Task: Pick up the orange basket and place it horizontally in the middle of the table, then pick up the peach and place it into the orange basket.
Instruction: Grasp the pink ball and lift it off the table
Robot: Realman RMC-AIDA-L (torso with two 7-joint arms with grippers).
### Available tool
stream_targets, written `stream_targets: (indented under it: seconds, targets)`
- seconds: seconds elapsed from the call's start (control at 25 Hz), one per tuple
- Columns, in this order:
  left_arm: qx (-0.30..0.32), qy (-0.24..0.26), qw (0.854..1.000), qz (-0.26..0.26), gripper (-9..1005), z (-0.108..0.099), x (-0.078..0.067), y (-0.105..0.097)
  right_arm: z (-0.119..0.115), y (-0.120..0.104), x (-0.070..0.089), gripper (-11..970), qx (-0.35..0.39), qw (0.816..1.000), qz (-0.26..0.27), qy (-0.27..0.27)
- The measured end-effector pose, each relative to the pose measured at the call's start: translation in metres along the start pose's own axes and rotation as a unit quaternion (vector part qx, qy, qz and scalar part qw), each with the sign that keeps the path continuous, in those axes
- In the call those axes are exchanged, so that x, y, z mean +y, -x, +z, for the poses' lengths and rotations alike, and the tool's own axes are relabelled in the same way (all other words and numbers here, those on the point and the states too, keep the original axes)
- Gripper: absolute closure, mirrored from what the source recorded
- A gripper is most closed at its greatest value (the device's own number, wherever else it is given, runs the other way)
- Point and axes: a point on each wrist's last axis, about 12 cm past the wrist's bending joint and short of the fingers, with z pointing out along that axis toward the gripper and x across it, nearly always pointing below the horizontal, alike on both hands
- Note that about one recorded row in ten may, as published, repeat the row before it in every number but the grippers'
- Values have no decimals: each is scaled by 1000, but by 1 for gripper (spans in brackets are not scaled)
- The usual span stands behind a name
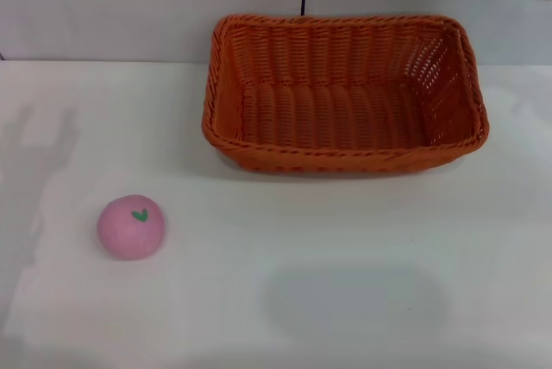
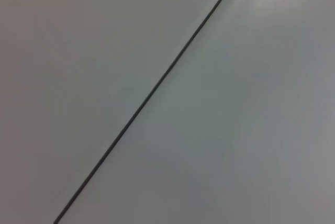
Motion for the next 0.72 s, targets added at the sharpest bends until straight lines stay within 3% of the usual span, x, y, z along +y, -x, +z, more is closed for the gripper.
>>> stream_targets:
  seconds: [0.2,0.24,0.28,0.4,0.48,0.56,0.68,0.72]
  targets:
    - [18,-30,999,12,182,1,1,3,-45,-14,26,401,-127,988,58,-60]
    - [18,-30,999,12,182,1,1,3,-45,-14,26,401,-127,988,58,-60]
    - [37,-59,997,20,182,2,0,4,-60,-27,33,401,-170,977,97,-80]
    - [65,-99,992,31,181,3,-2,5,-76,-46,42,401,-208,962,136,-114]
    - [115,-151,981,42,181,2,-3,6,-96,-67,54,401,-244,943,156,-163]
    - [133,-168,976,43,181,3,-3,6,-101,-72,58,401,-253,938,160,-177]
    - [197,-212,956,48,182,1,-2,7,-127,-93,72,401,-275,912,184,-242]
    - [223,-225,947,50,182,-1,0,8,-127,-93,72,401,-275,912,184,-242]
